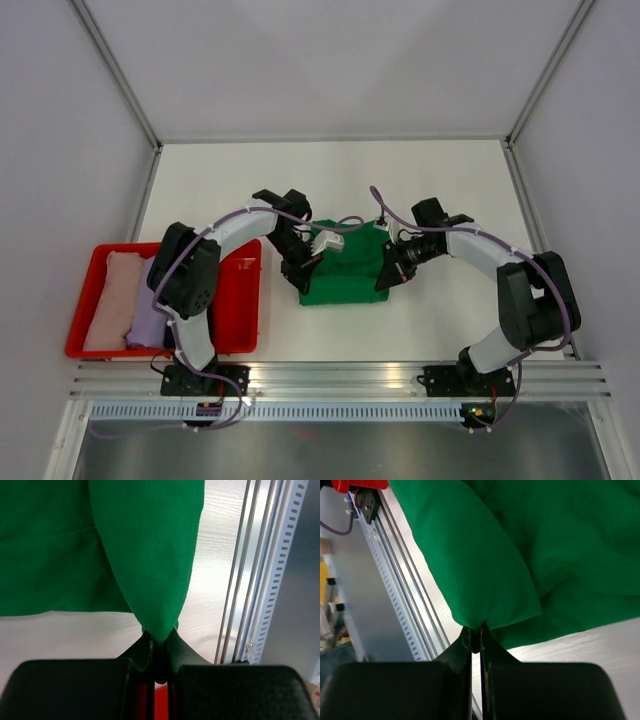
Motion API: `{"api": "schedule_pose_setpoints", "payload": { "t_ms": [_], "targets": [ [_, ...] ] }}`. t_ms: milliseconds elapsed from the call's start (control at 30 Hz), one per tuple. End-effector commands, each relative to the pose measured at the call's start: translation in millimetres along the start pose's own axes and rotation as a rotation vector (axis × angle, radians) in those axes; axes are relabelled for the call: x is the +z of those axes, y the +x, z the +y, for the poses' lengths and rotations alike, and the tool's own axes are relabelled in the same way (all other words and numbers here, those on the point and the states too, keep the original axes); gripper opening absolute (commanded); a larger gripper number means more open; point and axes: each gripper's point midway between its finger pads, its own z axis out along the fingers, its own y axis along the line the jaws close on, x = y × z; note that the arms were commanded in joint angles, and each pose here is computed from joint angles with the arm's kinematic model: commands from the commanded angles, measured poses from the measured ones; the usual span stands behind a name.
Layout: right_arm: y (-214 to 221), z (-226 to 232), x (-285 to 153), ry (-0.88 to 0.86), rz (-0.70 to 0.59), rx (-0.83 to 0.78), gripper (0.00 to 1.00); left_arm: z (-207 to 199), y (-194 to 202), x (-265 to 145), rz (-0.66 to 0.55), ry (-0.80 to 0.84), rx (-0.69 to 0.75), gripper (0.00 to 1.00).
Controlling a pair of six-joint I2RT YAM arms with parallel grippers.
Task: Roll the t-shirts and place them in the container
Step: Roll the tshirt
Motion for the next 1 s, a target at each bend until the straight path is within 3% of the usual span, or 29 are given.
{"api": "schedule_pose_setpoints", "payload": {
  "t_ms": [0,133,267,433,600,767,867,967],
  "targets": [
    [1.1,6.7,8.6,-0.061,-0.013,0.224,0.0,7.8,-15.9,-4.6,-0.036,0.014,0.017,0.02],
    [13.8,-13.2,4.2,0.019,-0.047,0.32,0.0,20.3,-22.4,-2.8,-0.035,0.001,0.011,0.04],
    [19.1,-49.9,-13.1,0.207,-0.094,0.407,0.02,34.2,-16.0,5.3,0.007,-0.005,-0.014,0.07],
    [12.6,-73.1,-24.4,0.347,-0.12,0.404,0.26,49.1,-9.3,10.5,0.049,-0.034,-0.015,0.11],
    [5.1,-81.1,-39.3,0.435,-0.129,0.378,0.28,58.7,-19.3,9.6,0.039,-0.052,-0.038,0.2],
    [-29.0,-61.4,-68.2,0.462,-0.231,0.168,0.29,56.2,-23.8,10.2,0.018,-0.036,-0.04,0.25],
    [-55.1,-43.6,-89.2,0.494,-0.371,-0.001,0.36,54.9,-19.9,13.2,0.025,-0.024,-0.05,0.26],
    [-82.8,-22.7,-107.4,0.503,-0.543,-0.175,0.45,52.5,-20.6,11.2,0.02,-0.025,-0.037,0.32]
  ]
}}
